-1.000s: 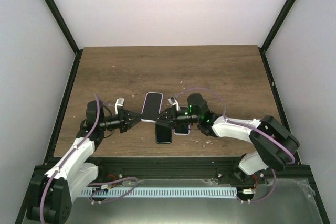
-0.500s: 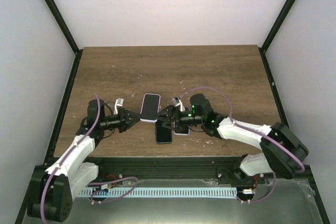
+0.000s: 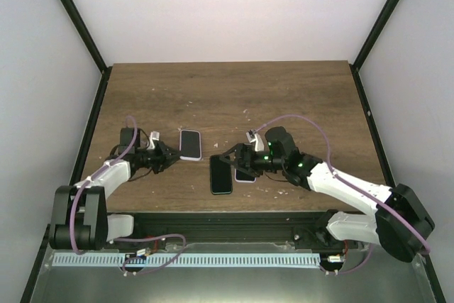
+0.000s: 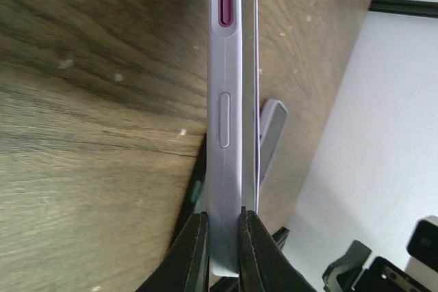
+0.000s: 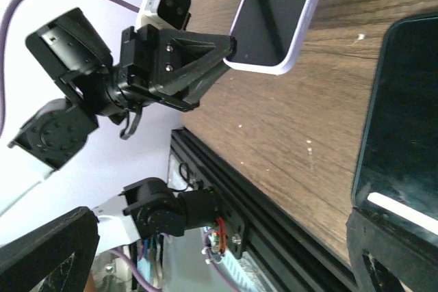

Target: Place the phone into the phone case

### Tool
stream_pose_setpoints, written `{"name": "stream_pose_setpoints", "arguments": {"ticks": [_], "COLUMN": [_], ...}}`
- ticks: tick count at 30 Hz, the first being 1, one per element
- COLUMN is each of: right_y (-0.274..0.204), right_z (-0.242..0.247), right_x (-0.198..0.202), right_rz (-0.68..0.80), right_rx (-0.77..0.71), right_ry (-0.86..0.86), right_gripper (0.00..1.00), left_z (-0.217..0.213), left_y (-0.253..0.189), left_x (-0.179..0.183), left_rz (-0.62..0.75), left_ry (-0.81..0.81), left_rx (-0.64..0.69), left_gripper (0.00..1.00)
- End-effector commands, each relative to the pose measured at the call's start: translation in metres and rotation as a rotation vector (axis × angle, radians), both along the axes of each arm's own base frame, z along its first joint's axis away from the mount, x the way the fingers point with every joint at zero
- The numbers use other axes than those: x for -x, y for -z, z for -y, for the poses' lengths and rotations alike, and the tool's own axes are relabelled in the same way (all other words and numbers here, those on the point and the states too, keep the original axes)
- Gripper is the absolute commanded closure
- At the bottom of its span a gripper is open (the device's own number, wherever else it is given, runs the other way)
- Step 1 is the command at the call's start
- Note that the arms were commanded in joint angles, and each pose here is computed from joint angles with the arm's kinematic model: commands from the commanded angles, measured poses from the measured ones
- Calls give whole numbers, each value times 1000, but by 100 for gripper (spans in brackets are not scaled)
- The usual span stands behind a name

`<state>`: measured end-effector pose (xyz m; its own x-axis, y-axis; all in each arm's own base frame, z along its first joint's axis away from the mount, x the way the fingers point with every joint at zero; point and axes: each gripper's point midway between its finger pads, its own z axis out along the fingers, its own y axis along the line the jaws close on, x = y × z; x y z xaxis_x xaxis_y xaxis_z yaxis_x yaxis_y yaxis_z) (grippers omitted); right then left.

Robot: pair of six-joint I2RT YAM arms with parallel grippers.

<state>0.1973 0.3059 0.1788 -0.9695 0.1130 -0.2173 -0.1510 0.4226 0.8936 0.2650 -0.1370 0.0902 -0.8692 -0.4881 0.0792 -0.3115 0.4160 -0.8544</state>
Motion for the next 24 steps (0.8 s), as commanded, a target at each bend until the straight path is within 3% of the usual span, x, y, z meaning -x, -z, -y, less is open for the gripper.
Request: {"name": "stream_pose_setpoints", "arguments": {"ticks": [1,6,11,15,21,24], "right_y": [-6,-10,-22,-32,-40,-49], "right_z": [7,10,15,19,37,49], "right_x": [-8,-9,-17,-24,-42,-51], "right_rz": [56,104,141,191,212,242], "right_rx": [47,58,77,100,139,160], "right_ry": [24,15,28,55,118,165], "right_gripper": [0,0,0,0,0,0], "left_z": [-3,-5,-6,-9,-12,-15], "left_y": [13,31,35,36,15,-7], "left_x": [-4,7,13,20,17,13], "left_rz": [11,-43,-73,-81,-45,20], "left_ry": [31,36,27,21,8,3], "left_rx": [-53,-69,-77,-94,-119,-148], "left_gripper": [100,100,88,70,51,35]}}
